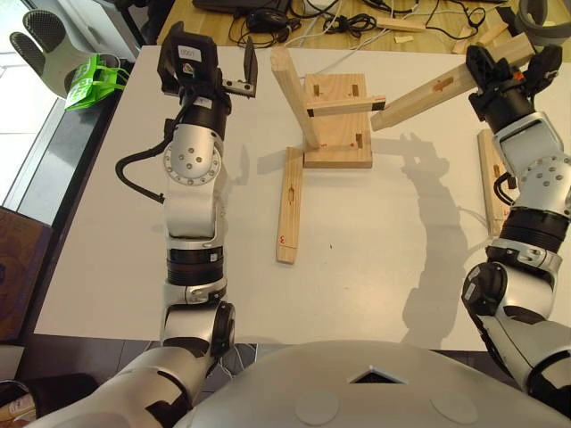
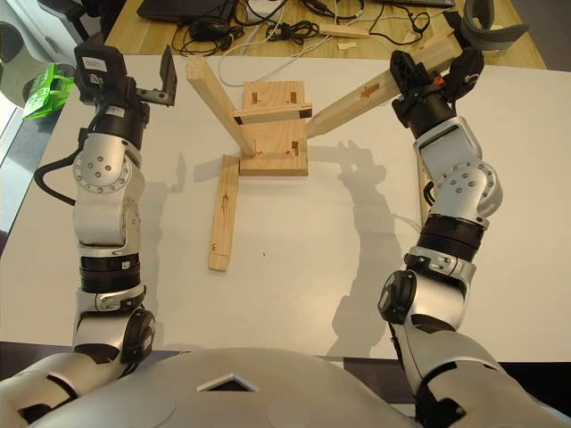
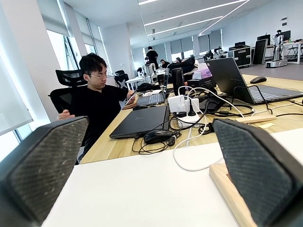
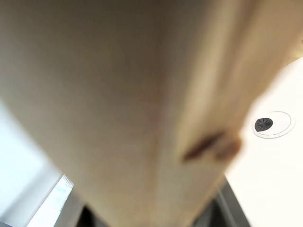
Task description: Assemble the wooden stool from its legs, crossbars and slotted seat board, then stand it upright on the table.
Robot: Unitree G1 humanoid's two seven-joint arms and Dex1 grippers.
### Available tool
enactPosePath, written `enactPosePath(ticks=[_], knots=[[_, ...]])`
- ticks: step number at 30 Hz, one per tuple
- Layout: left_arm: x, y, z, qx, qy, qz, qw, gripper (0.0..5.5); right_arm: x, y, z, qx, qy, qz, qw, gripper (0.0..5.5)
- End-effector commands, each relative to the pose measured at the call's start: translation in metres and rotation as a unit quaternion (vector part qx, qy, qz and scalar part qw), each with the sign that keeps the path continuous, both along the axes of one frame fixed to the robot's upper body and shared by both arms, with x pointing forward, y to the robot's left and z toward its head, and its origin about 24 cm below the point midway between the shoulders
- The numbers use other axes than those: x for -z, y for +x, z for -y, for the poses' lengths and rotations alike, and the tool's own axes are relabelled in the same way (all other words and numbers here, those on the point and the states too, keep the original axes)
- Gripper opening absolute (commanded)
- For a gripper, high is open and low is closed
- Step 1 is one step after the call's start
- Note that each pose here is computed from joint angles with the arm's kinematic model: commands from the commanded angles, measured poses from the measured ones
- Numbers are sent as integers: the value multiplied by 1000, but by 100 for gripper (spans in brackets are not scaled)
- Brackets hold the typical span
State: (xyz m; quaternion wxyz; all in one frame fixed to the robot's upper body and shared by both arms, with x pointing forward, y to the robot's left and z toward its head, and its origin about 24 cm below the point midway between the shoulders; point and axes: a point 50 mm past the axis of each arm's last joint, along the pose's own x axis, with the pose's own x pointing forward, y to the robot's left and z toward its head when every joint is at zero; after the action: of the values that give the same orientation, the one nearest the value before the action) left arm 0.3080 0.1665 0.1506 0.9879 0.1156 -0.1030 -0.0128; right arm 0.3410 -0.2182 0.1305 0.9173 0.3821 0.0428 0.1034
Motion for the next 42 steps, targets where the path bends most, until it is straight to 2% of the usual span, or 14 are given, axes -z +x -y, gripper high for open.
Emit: enactPosePath(ticks=[1,7,19,28,36,42], knots=[[-5,1,5,6,-6,5,1000,485,7,5,-14,-23,-6,-11,1000,101],[-6,1,6,5,-9,8,1000,485,14,5,-26,-50,-27,-20,998,101],[-7,1,6,1,-11,11,1000,485,17,8,-15,-12,-63,-28,998,101],[-7,2,6,-2,-11,14,1000,485,21,9,-28,-34,-143,-54,988,101],[-7,1,5,-7,-11,18,1000,485,-3,16,-45,-26,-233,-62,970,101],[-7,2,5,-7,-11,20,1000,485,9,10,-53,-15,-263,-82,961,101]])
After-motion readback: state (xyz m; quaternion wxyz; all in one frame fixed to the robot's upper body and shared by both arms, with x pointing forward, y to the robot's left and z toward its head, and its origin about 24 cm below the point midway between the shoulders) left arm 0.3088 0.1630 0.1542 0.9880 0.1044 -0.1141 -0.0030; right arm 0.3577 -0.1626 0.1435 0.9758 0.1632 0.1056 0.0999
